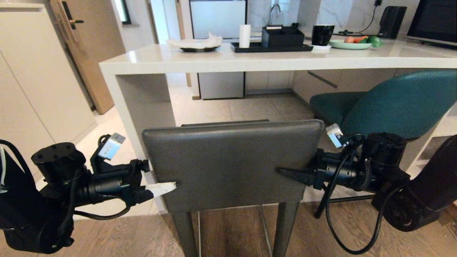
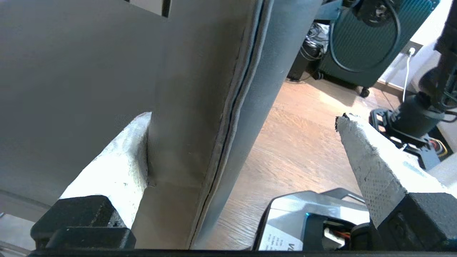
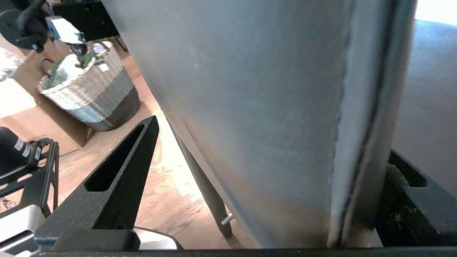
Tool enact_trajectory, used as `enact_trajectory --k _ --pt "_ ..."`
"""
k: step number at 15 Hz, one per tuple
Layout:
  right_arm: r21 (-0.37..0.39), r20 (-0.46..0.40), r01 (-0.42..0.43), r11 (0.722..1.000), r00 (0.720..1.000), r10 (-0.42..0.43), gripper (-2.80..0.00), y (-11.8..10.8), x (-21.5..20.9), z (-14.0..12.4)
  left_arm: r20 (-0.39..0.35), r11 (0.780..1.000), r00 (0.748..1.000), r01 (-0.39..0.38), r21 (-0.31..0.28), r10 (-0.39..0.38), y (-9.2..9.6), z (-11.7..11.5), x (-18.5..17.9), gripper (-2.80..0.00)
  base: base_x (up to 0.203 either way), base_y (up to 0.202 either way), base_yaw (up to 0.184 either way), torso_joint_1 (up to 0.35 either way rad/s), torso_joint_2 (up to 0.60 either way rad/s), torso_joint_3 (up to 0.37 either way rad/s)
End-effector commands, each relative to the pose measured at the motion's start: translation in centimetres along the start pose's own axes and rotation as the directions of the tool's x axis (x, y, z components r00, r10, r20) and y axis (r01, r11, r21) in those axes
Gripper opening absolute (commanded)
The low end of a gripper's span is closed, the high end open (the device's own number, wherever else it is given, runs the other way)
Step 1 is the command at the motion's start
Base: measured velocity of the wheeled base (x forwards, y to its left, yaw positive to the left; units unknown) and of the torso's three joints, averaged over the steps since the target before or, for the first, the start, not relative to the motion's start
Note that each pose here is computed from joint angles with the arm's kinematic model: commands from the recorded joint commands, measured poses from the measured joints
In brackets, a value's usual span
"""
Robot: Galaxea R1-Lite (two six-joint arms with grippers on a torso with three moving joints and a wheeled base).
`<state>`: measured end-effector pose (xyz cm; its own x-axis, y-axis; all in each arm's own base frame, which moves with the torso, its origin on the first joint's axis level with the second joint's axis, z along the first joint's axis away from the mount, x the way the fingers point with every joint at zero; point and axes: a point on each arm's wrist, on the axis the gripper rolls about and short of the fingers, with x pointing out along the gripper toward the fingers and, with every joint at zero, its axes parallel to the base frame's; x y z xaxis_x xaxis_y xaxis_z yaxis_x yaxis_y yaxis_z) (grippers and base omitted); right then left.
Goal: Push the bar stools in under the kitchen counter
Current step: Pull the gray chair out from under the dining table
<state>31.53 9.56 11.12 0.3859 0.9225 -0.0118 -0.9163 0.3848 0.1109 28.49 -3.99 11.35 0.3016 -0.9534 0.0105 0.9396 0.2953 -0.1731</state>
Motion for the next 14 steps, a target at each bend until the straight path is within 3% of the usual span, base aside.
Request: enact_trajectory --k 1,9,11,14 --pt "-0.012 0.009 -0.006 1.000 1.000 0.006 0.00 0.23 -0.14 0.42 0.006 1.000 1.000 0.006 0.017 -0.006 -0.33 0.39 -0.10 0.00 -0.195 0.000 -0.001 0.002 0.01 0.002" --pt "-0.015 0.012 -0.005 1.000 1.000 0.005 0.00 0.52 -0.40 0.64 0.007 1.000 1.000 0.000 0.018 0.000 -0.55 0.40 -0.17 0.00 -0.195 0.000 -0.002 0.003 0.00 0.003" --pt "-0.018 0.015 0.000 1.000 1.000 0.001 0.00 0.52 -0.57 0.79 0.024 0.998 0.998 -0.059 0.026 0.058 -0.39 0.62 0.00 0.00 -0.176 0.000 -0.001 0.003 0.00 0.006" --pt "-0.022 0.018 0.009 1.000 1.000 -0.009 0.00 0.61 -1.05 1.04 0.032 0.996 0.996 -0.081 0.030 0.080 -0.11 0.82 -0.34 0.00 -0.020 0.000 -0.001 -0.002 0.00 0.002"
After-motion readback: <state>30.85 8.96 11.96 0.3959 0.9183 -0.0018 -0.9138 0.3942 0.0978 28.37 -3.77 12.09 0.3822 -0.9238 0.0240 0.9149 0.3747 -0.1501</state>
